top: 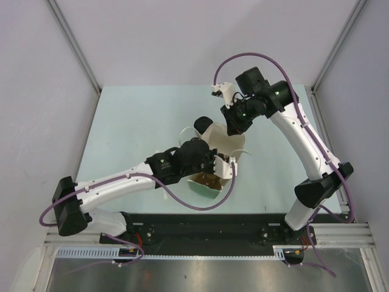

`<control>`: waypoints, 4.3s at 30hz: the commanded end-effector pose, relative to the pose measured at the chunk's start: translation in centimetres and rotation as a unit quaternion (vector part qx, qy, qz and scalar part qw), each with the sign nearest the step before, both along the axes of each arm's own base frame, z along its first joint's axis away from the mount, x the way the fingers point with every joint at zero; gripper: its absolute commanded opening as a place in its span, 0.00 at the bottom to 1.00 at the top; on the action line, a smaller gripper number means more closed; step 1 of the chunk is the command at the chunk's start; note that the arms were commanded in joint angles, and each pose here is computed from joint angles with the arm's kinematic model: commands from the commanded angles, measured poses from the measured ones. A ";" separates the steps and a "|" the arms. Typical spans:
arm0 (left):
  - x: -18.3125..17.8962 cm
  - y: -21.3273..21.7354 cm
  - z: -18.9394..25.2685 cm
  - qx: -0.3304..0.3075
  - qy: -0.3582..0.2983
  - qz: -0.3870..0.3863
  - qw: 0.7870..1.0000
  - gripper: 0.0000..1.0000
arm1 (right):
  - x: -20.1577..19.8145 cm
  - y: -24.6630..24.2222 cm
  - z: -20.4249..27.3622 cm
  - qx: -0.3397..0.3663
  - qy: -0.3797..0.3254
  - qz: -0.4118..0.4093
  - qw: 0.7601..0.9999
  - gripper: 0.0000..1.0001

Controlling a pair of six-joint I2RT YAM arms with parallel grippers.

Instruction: Pack the takeout coffee

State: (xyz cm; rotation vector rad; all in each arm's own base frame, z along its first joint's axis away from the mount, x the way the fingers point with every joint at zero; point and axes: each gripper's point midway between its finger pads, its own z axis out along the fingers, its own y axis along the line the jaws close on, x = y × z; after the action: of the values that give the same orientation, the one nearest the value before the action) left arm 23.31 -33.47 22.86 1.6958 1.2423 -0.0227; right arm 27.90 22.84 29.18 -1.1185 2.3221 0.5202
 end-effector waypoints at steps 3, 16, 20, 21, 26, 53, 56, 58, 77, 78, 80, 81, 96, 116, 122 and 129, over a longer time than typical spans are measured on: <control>1.2 0.0 0.8 -0.027 0.030 0.033 0.999 0.00 | -3.2 -1.0 1.0 -0.003 0.037 0.021 0.999 0.00; 2.9 -0.4 0.9 -0.022 0.059 0.054 0.997 0.16 | -3.5 -0.7 0.2 -0.004 0.053 0.036 0.998 0.00; 3.0 -0.7 2.4 -0.038 0.054 0.055 0.996 0.36 | -3.5 -0.8 0.0 -0.005 0.056 0.036 0.998 0.00; 3.0 -0.8 3.0 -0.044 0.050 0.055 0.996 0.40 | -3.5 -0.8 -0.1 -0.006 0.058 0.036 0.998 0.00; 2.4 -1.3 4.3 -0.054 0.052 0.046 0.996 0.48 | -3.5 -0.8 -0.2 -0.007 0.059 0.037 0.998 0.00; -1.8 -2.0 8.2 -0.073 0.053 0.002 0.996 0.66 | -2.3 -3.0 0.4 -0.002 0.030 -0.007 1.000 0.00; -1.5 -1.9 7.2 -0.065 0.049 0.007 0.997 0.65 | -2.9 -2.9 0.3 -0.003 0.033 0.000 0.999 0.00; -1.3 -1.8 6.1 -0.055 0.049 0.010 0.997 0.64 | -3.1 -3.0 0.3 -0.004 0.036 0.002 0.999 0.00; -2.1 -1.0 1.6 0.069 -0.020 -0.074 0.995 0.65 | -2.9 -3.0 -0.6 -0.008 0.047 0.004 0.999 0.00; -2.3 -1.0 1.5 0.078 -0.028 -0.083 0.993 0.66 | -3.0 -3.0 -0.7 -0.009 0.049 0.005 0.999 0.00; -2.3 -0.9 1.3 0.089 -0.032 -0.089 0.992 0.67 | -2.9 -3.0 -0.9 -0.010 0.051 0.005 0.999 0.00; -2.5 -0.8 1.0 0.100 -0.032 -0.095 0.990 0.68 | -2.8 -3.0 -0.9 -0.010 0.051 0.005 0.999 0.00; -3.2 -1.7 7.8 -0.001 -0.085 -0.118 0.989 0.75 | -2.5 -2.9 -1.4 -0.012 0.056 0.005 0.998 0.00; -7.0 2.9 26.2 -0.331 0.001 -0.105 0.938 0.95 | -3.0 -4.9 -1.5 -0.001 0.048 -0.006 0.999 0.00; 0.4 7.2 27.4 -0.426 0.101 0.049 0.898 0.95 | -3.5 -6.8 -1.8 0.013 0.028 -0.033 0.999 0.00; 8.1 8.5 19.3 -0.375 0.166 0.187 0.893 0.99 | -3.1 -9.3 -2.4 0.030 0.029 -0.073 0.996 0.00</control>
State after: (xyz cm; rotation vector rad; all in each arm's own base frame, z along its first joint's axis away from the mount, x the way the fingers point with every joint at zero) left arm 28.53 -23.92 47.75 0.8103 1.3217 -0.4787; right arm 24.54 14.23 25.88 -0.9416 2.4530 0.5605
